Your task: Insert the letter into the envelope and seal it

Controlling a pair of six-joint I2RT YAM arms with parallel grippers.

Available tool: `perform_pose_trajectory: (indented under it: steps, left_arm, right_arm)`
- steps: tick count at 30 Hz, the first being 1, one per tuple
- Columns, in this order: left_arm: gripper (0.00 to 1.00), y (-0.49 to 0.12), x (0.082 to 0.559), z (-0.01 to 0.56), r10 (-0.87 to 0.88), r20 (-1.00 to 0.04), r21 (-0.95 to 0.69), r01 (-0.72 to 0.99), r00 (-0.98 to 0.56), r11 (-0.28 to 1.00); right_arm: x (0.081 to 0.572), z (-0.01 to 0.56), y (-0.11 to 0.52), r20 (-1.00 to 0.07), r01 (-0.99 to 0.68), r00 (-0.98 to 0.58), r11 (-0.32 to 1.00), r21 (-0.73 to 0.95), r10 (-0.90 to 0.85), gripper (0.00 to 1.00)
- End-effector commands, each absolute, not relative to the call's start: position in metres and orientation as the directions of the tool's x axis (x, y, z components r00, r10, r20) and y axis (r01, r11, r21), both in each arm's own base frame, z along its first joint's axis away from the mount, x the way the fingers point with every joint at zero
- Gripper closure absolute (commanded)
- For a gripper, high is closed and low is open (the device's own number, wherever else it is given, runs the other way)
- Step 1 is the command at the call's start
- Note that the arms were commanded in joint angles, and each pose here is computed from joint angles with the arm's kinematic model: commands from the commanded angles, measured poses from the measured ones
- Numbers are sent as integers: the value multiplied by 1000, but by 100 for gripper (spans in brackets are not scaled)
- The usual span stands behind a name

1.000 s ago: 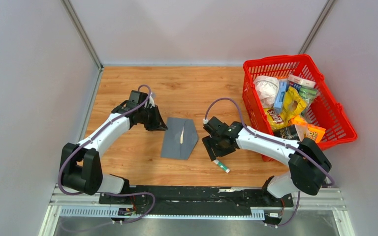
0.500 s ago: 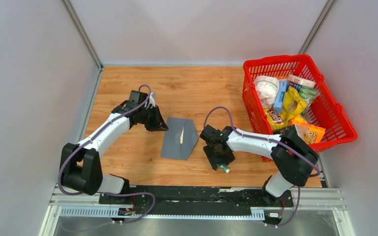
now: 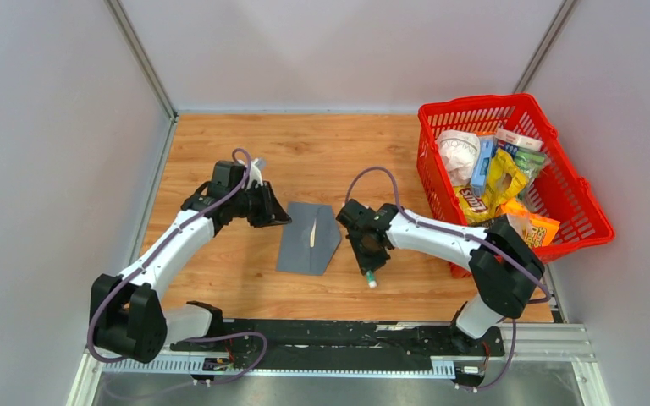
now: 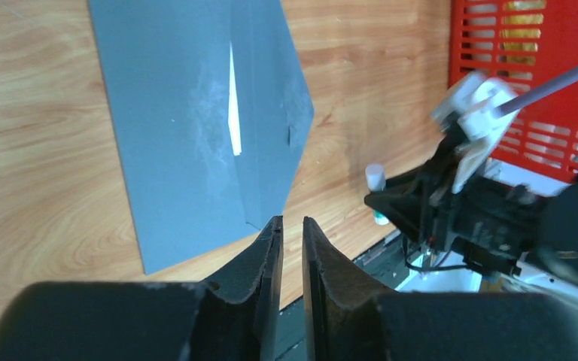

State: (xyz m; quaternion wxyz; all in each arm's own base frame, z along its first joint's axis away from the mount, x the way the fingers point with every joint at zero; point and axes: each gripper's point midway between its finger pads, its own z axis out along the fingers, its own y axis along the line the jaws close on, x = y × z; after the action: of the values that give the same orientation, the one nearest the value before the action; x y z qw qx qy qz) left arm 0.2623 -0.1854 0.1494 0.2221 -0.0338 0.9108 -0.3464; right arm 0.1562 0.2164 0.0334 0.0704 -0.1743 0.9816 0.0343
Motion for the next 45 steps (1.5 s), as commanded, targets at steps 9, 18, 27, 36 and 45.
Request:
perform_pose_trajectory:
  steps: [9, 18, 27, 36, 45]
  left_arm:
    - [51, -215, 237, 194, -192, -521, -743, 331, -832, 582]
    - [46, -235, 231, 202, -142, -576, -713, 409, -805, 570]
    - [48, -245, 238, 197, -117, -586, -690, 417, -802, 592]
    - [65, -246, 243, 192, -142, -589, -686, 399, -796, 609]
    - [100, -245, 233, 187, -125, -575, -693, 400, -809, 600]
  right_arm:
    - [248, 180, 347, -407, -186, -912, 822, 538, 60, 96]
    - [270, 216, 372, -401, -109, -888, 746, 657, 224, 96]
    - [265, 222, 385, -371, -102, -899, 713, 693, 232, 96]
    - [258, 217, 395, -354, -95, -906, 705, 703, 231, 91]
    - [281, 229, 371, -521, -142, -821, 801, 582, 233, 39]
